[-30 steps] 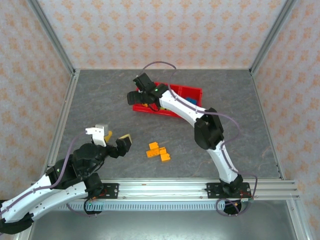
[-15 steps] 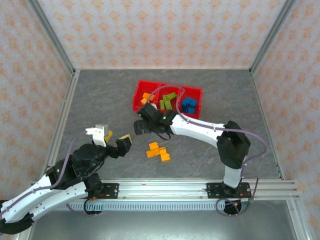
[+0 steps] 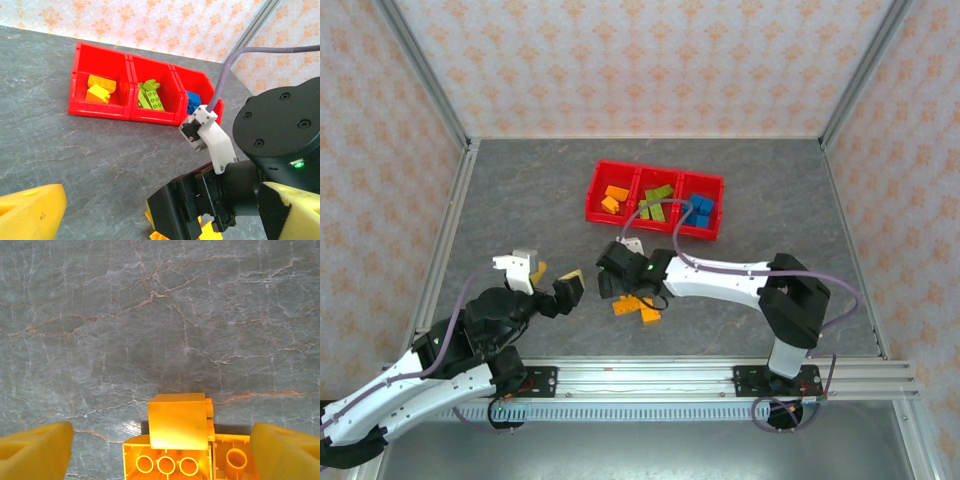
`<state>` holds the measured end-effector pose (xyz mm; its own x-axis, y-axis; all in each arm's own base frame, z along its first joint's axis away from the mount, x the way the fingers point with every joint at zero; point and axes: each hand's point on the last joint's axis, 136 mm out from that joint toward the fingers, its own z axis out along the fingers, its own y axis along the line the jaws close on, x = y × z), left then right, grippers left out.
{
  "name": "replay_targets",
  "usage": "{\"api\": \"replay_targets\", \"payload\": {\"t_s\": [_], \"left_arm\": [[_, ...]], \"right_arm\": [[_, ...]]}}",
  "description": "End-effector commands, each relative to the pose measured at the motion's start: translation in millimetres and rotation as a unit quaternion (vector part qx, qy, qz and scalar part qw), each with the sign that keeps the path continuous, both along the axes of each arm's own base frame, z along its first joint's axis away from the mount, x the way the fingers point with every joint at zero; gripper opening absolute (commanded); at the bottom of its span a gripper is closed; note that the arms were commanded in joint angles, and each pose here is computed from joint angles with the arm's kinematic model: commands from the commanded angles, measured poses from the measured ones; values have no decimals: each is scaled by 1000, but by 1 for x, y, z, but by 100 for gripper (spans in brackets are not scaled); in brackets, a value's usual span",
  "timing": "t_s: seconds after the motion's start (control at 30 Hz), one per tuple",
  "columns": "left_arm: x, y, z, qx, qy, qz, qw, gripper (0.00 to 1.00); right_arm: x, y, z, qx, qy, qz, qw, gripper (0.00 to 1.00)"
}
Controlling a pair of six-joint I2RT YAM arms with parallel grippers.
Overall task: Sort the legos into containers by color
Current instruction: Pick up the lego from the bottom-center of the table.
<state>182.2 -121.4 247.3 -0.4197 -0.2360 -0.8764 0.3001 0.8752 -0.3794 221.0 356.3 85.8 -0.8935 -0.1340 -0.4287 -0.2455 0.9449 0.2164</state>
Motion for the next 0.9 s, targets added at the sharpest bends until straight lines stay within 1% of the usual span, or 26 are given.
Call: {"api": "replay_targets", "payload": {"t_s": [0.0,0.07,0.27,0.4,0.5,0.7,0.87], "left_arm": [[-1,-2,6,-10,-14,-9,1000,99],[-1,-1,7,-13,-17,-8,1000,99],[-2,1,10,-18,-21,-7,1000,99],[-2,2,11,-21,-23,-4,1000,99],[-3,4,12,-24,-26,-2,999,99],[-4,7,15,-30,-31,1,999,99],[-4,7,14,-29,-30,1,999,99]], "right_arm": [[4,-5,-14,-23,-11,-21,999,85],[4,-6,-19,-34,-11,-22,999,83],[6,-15,-36,-70,-10,-35,997,82],[7,-11,-43,-67,-6,-32,997,81],[7,-7,-48,-70,-3,-29,997,78],[10,0,-59,-83,2,-21,996,70],[12,1,-63,-90,3,-21,996,56]]}}
